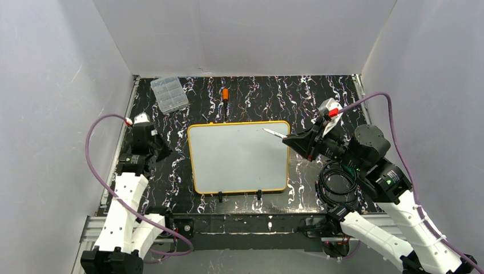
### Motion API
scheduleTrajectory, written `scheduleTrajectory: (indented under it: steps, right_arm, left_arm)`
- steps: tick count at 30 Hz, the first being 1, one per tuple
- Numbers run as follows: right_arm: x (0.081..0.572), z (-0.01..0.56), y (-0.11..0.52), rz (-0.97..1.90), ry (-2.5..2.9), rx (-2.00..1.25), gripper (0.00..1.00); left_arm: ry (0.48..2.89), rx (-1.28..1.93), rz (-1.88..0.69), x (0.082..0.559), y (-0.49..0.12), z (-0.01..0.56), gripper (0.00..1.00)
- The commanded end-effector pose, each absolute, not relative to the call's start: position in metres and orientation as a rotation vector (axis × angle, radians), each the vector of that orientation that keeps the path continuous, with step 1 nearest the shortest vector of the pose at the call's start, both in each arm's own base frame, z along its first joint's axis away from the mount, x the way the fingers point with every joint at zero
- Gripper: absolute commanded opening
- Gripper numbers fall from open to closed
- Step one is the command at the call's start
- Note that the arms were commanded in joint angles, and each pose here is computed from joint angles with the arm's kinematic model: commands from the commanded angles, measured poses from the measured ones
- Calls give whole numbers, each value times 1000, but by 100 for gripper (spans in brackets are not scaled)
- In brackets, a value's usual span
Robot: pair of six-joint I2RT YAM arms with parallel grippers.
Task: Write a sentence on the whiteboard
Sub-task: Place the pen cap at the center of the board.
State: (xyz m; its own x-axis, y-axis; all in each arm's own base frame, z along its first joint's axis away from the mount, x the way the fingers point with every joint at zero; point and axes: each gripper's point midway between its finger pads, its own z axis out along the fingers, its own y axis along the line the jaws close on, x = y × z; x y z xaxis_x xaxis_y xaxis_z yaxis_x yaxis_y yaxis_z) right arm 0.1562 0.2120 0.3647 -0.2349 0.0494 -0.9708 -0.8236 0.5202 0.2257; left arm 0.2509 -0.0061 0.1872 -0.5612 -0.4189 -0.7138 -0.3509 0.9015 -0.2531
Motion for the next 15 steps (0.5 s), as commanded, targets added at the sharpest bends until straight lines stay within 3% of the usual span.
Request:
scheduleTrajectory:
  steps: [1, 12, 15]
  right_arm:
    - [166, 370, 213, 911, 1543, -659, 1]
    - [171, 351, 226, 966, 1576, -658, 1]
    - [173, 346, 224, 955, 1588, -644, 1]
  left_arm:
    - [2329, -749, -201, 229, -20, 132, 0]
    - [2431, -886, -133, 211, -17, 51, 0]
    - [2468, -870, -107, 206, -16, 42, 10]
